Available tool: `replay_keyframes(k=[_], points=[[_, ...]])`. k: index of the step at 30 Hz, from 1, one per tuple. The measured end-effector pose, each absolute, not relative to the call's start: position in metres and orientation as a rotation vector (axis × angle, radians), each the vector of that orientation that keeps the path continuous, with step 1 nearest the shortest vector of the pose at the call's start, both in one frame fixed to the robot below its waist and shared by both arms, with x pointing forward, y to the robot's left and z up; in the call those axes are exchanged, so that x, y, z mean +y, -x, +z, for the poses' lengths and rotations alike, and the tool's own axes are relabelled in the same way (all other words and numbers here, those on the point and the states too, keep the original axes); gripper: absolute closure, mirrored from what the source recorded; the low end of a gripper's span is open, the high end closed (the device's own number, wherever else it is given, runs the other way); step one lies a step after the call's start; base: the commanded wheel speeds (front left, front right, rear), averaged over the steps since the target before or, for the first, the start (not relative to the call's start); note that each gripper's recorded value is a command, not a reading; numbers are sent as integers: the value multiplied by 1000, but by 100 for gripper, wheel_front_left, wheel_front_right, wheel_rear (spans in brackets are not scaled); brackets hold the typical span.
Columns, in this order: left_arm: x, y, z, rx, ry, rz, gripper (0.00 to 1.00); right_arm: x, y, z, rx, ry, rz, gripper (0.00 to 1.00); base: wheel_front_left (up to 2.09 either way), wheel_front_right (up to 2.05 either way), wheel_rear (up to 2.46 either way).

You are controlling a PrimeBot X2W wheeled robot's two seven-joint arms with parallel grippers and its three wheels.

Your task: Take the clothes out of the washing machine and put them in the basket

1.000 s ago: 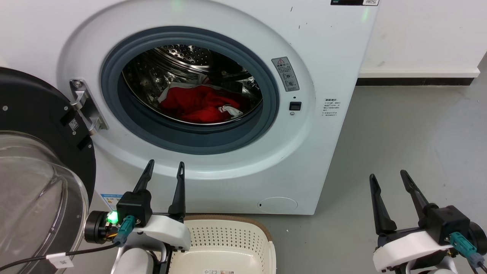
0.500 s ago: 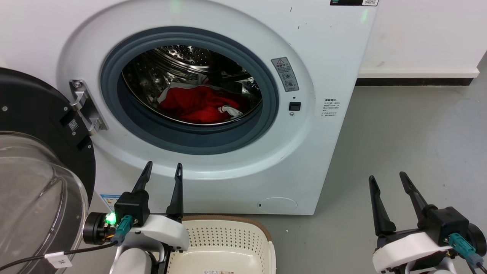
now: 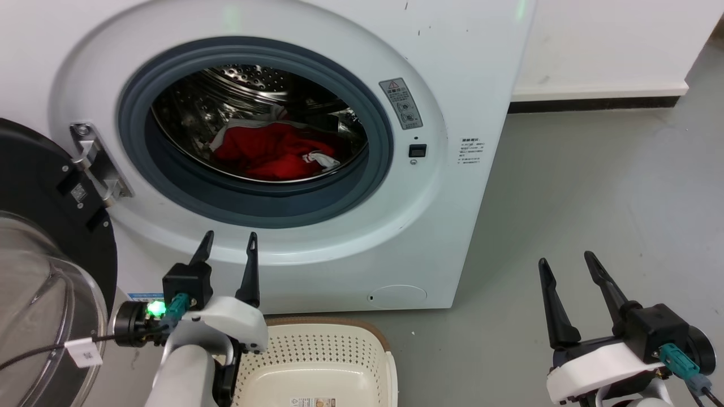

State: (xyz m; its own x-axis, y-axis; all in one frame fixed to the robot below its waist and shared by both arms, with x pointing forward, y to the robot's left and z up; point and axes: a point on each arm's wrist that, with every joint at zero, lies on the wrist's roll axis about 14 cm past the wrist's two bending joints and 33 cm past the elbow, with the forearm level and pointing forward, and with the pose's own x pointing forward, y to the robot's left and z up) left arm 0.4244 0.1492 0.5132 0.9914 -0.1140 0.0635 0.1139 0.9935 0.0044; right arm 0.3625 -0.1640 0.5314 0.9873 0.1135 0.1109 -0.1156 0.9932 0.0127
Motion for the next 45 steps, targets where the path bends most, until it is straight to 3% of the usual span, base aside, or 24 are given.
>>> replay_keyframes(k=[27,45], points=[[129,-621,456,206,-222,-245,0,-198,-409,473,17,-47,18,0,0,0,0],[119,-712,389,456,-344,-279,0,-224,-420,427,138,-61,-54,0,0,0,0]])
